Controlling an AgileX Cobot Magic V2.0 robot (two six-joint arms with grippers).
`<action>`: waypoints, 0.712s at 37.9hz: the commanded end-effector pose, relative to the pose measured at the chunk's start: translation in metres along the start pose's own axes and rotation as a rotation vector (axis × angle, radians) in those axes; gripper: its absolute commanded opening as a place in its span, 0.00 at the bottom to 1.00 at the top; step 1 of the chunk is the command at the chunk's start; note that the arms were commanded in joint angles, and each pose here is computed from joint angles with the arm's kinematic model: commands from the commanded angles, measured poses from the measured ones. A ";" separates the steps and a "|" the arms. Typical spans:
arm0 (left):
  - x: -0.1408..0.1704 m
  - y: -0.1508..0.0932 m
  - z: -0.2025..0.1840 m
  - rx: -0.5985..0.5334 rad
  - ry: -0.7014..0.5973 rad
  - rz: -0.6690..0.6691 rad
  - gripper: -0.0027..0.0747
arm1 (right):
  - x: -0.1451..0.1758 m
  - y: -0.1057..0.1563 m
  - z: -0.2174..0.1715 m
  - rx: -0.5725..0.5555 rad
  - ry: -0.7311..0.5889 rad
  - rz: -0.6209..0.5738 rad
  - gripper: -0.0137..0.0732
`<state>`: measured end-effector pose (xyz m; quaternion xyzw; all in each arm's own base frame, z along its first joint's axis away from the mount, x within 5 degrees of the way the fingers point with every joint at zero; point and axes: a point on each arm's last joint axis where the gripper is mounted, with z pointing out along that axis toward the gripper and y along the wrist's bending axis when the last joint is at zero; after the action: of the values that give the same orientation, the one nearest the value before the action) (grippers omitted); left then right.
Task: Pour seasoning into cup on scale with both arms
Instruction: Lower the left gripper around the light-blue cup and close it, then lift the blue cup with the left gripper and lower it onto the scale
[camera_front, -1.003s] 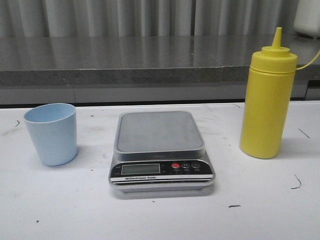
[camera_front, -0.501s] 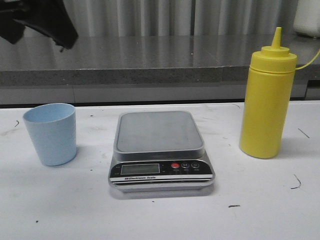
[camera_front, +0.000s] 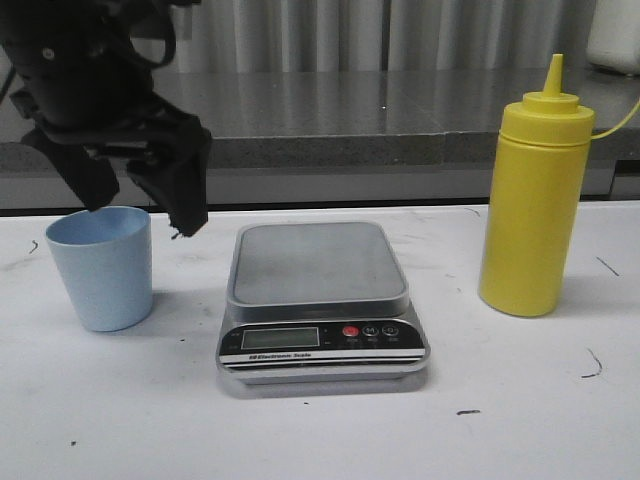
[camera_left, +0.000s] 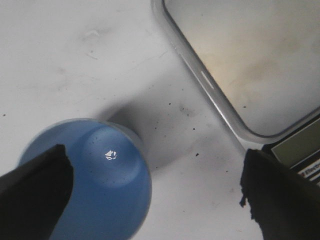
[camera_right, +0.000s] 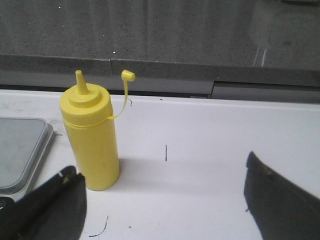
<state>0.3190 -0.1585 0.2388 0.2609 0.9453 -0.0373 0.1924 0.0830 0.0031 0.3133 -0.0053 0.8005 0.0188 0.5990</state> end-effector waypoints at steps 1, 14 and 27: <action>-0.011 -0.001 -0.006 -0.005 -0.048 0.012 0.79 | -0.019 0.000 -0.003 0.005 -0.108 -0.010 0.91; -0.008 -0.001 0.010 -0.005 0.013 0.017 0.41 | -0.019 0.000 -0.003 0.005 -0.108 -0.010 0.91; -0.006 0.000 0.008 -0.015 0.051 0.031 0.01 | -0.019 0.000 -0.003 0.005 -0.107 -0.010 0.91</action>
<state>0.3266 -0.1608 0.2092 0.2693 0.9526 -0.0191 0.1406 0.0829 0.0031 0.3138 -0.0053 0.7999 0.0189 0.5998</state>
